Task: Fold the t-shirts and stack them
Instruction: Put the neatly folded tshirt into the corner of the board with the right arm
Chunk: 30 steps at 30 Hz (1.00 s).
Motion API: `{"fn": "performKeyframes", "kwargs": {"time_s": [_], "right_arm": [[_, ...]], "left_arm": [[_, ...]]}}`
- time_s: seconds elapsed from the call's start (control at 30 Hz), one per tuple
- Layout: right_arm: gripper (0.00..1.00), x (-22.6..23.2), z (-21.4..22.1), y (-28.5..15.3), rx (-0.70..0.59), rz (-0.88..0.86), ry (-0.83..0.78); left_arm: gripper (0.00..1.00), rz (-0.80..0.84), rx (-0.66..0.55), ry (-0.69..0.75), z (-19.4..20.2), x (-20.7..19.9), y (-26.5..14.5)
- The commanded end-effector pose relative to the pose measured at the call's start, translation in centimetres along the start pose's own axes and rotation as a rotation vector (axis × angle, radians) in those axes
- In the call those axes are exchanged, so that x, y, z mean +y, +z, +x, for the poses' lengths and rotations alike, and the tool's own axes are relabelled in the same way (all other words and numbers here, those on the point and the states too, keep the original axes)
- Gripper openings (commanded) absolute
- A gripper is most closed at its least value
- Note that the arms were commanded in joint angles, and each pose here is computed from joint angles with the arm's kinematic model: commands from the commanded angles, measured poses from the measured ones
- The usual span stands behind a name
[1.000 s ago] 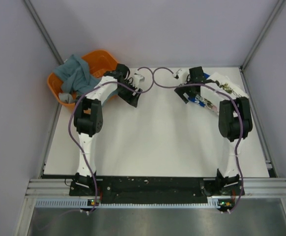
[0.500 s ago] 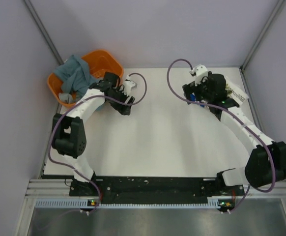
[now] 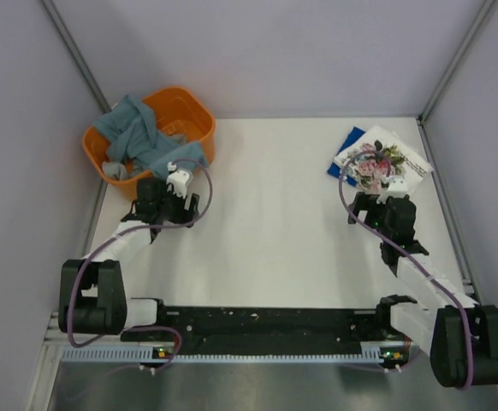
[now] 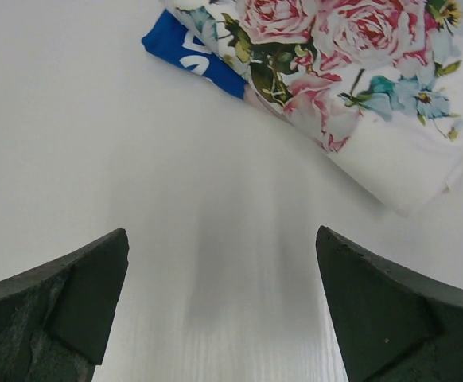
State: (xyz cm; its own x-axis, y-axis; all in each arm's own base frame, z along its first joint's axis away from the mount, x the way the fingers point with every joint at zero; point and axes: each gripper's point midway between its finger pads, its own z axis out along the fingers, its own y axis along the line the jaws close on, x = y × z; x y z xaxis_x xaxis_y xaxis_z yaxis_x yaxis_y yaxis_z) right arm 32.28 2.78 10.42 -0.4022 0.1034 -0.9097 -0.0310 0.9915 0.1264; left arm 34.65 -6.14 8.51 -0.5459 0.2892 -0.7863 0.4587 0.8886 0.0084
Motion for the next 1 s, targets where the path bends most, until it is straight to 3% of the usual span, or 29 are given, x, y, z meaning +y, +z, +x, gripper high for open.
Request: {"fn": "performKeyframes", "kwargs": {"time_s": [0.0, 0.1, 0.2, 0.37, 0.57, 0.7, 0.83, 0.97], "right_arm": [[0.99, -2.5, -1.1, -0.5, -0.183, 0.121, 0.056], [0.99, -3.8, -0.8, -1.2, -0.227, 0.179, 0.069], [0.99, -4.2, -1.3, -1.7, -0.286, 0.197, 0.058], [0.99, -4.4, -1.9, -2.1, -0.345, 0.197, 0.052], [0.99, -4.2, -3.5, -1.6, -0.419, 0.127, 0.016], [0.99, -3.7, -3.9, 0.1, -0.401, 0.075, -0.009], [0.99, -3.8, -3.2, 1.7, -0.401, 0.068, -0.024], [0.99, -3.9, -2.6, 2.3, -0.375, 0.069, -0.027]], "left_arm": [[0.86, -0.183, -0.33, 0.008, -4.3, 2.7, -1.4], [0.99, -0.297, -0.422, -0.034, -2.9, 3.7, -2.3], [0.99, -0.349, -0.499, -0.025, -3.2, 4.3, -2.9], [0.99, -0.363, -0.515, -0.063, -4.0, 4.9, -2.5], [0.99, -0.259, -0.558, -0.055, -5.0, 3.4, -1.8], [0.98, -0.227, -0.726, 0.048, -4.7, 1.7, -2.5], [0.99, -0.219, -0.611, 0.004, -3.8, 2.2, -1.3], [0.99, -0.266, -0.648, -0.017, -4.2, 3.1, -1.5]]}}
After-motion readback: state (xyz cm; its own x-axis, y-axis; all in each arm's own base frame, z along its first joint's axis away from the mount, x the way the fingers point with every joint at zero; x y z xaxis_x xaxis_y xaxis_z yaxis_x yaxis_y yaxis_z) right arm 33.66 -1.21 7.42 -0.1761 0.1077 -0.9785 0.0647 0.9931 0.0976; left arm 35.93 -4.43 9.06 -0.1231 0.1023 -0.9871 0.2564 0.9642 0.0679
